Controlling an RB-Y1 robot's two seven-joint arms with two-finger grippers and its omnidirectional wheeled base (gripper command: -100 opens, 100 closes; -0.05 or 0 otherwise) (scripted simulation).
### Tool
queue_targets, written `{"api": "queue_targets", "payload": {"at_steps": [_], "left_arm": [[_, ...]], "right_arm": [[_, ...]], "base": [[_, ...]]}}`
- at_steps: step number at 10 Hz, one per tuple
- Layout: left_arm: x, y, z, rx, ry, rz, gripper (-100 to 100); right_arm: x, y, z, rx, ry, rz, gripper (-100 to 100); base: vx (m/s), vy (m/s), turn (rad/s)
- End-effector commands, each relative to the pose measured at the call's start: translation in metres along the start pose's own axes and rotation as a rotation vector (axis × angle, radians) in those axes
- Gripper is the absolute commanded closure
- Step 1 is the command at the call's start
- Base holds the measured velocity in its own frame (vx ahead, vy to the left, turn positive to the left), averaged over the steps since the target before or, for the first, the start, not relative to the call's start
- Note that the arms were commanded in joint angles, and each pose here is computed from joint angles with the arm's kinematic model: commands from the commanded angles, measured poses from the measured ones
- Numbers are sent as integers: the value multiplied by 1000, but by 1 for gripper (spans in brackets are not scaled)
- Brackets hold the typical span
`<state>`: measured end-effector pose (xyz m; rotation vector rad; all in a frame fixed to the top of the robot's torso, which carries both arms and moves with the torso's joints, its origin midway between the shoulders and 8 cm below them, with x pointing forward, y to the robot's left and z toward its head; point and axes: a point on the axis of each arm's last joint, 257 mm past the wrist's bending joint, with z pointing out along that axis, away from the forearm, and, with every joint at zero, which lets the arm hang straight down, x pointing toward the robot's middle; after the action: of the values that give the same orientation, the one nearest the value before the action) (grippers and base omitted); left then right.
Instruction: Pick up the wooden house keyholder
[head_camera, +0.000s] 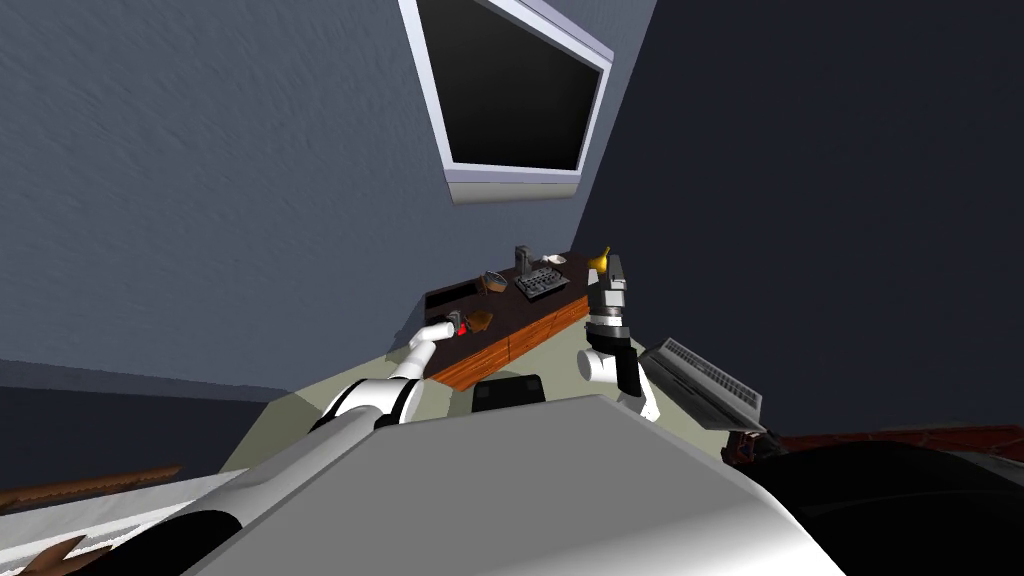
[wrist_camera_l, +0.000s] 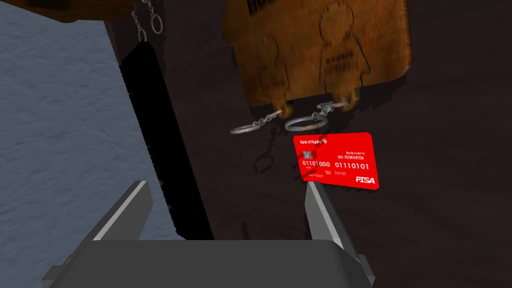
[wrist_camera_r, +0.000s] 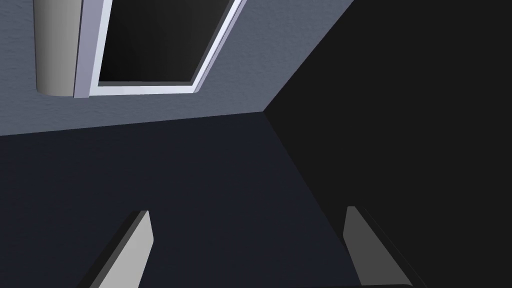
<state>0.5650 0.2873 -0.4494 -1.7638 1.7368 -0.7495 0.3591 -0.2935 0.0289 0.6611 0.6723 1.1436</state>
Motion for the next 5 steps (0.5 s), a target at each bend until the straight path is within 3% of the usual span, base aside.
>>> {"api": "queue_targets", "payload": {"at_steps": [1, 5], "left_arm": [[4, 6, 2, -58, 6, 2, -100], [3, 30, 4, -172, 2, 0, -100]], "right_arm": [[0, 0, 0, 0, 0, 0, 0], [0, 0, 0, 0, 0, 0, 0]], "base": [[-19, 46, -157], [-10, 26, -83]]}}
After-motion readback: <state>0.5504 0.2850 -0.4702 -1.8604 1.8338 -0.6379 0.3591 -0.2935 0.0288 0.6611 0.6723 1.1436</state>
